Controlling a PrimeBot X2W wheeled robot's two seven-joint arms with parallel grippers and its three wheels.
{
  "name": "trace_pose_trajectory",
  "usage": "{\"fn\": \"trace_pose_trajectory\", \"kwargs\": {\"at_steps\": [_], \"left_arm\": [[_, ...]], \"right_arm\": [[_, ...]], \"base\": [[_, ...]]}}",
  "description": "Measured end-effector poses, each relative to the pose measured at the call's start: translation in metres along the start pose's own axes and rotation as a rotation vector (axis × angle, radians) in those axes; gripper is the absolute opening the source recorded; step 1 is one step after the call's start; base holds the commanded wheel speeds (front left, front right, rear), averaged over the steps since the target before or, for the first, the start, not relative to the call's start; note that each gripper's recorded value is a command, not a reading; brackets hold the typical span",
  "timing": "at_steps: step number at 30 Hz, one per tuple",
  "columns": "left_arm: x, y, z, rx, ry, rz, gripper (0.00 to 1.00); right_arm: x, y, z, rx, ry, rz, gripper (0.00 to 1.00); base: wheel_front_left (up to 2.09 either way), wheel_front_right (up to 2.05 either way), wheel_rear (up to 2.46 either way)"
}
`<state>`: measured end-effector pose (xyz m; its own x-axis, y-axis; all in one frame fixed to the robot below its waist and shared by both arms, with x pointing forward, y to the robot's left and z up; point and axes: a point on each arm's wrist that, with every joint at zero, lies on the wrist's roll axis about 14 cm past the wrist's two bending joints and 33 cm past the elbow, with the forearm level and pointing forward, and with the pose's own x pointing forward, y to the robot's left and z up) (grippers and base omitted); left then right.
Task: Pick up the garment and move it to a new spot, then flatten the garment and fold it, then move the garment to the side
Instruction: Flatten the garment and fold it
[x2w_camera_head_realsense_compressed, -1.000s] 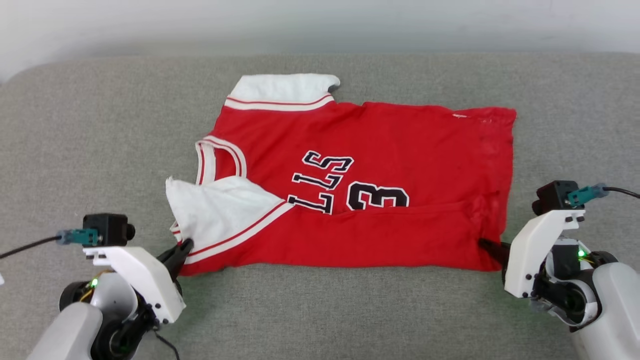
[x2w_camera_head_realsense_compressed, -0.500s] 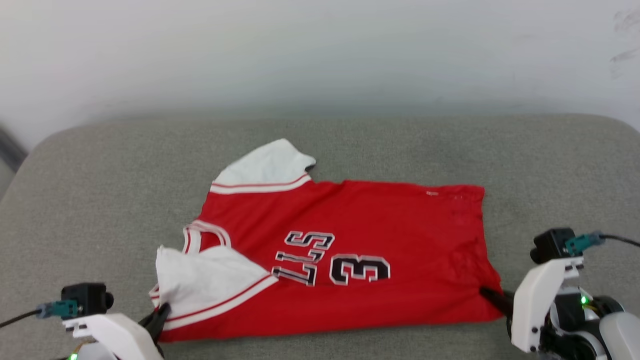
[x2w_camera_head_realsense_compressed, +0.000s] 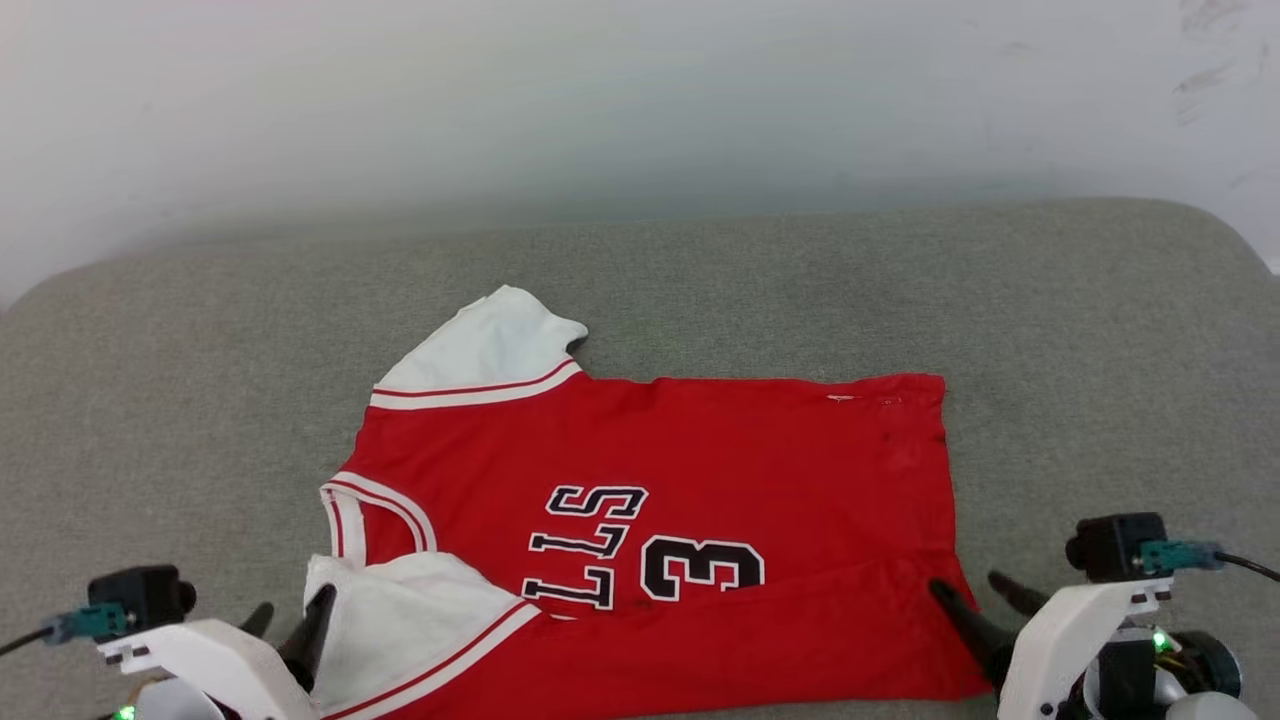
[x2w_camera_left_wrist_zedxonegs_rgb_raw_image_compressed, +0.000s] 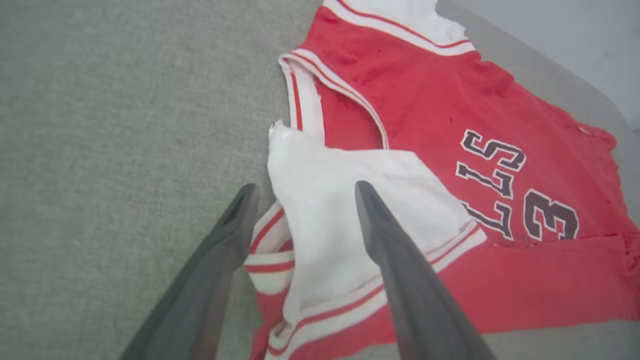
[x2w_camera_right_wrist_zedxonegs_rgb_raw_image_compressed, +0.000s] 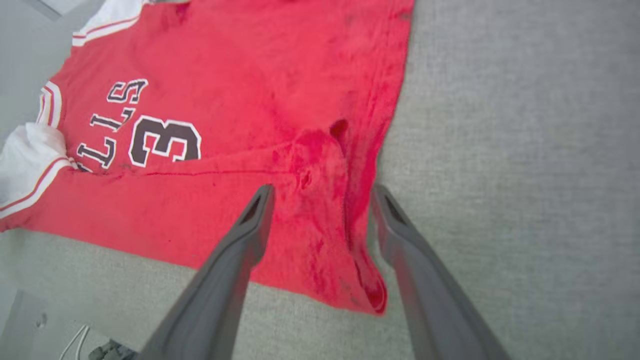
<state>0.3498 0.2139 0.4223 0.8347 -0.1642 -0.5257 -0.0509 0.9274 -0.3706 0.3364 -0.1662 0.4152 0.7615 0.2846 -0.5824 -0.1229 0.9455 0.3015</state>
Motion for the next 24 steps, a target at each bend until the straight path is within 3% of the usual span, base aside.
{"fn": "trace_pose_trajectory", "kwargs": {"at_steps": [5,12,19,24], "left_arm": [[0.014,-0.016,0.049,0.076,-0.157,-0.022,1.00],[0.050,-0.061,0.128,0.189,-0.352,-0.113,1.00],[0.107,-0.093,0.181,0.250,-0.407,-0.197,1.00],[0.161,-0.108,0.172,0.267,-0.254,-0.288,1.00]], "right_arm": [[-0.011,-0.008,0.056,-0.049,-0.303,-0.047,1.00],[-0.010,-0.010,0.113,-0.117,-0.558,-0.092,1.00],[0.009,-0.010,0.144,-0.154,-0.661,-0.100,1.00],[0.032,-0.020,0.138,-0.139,-0.630,-0.117,1.00]], "base": [[0.00,0.00,0.00],[0.00,0.00,0.00],[0.00,0.00,0.00],[0.00,0.00,0.00]]}}
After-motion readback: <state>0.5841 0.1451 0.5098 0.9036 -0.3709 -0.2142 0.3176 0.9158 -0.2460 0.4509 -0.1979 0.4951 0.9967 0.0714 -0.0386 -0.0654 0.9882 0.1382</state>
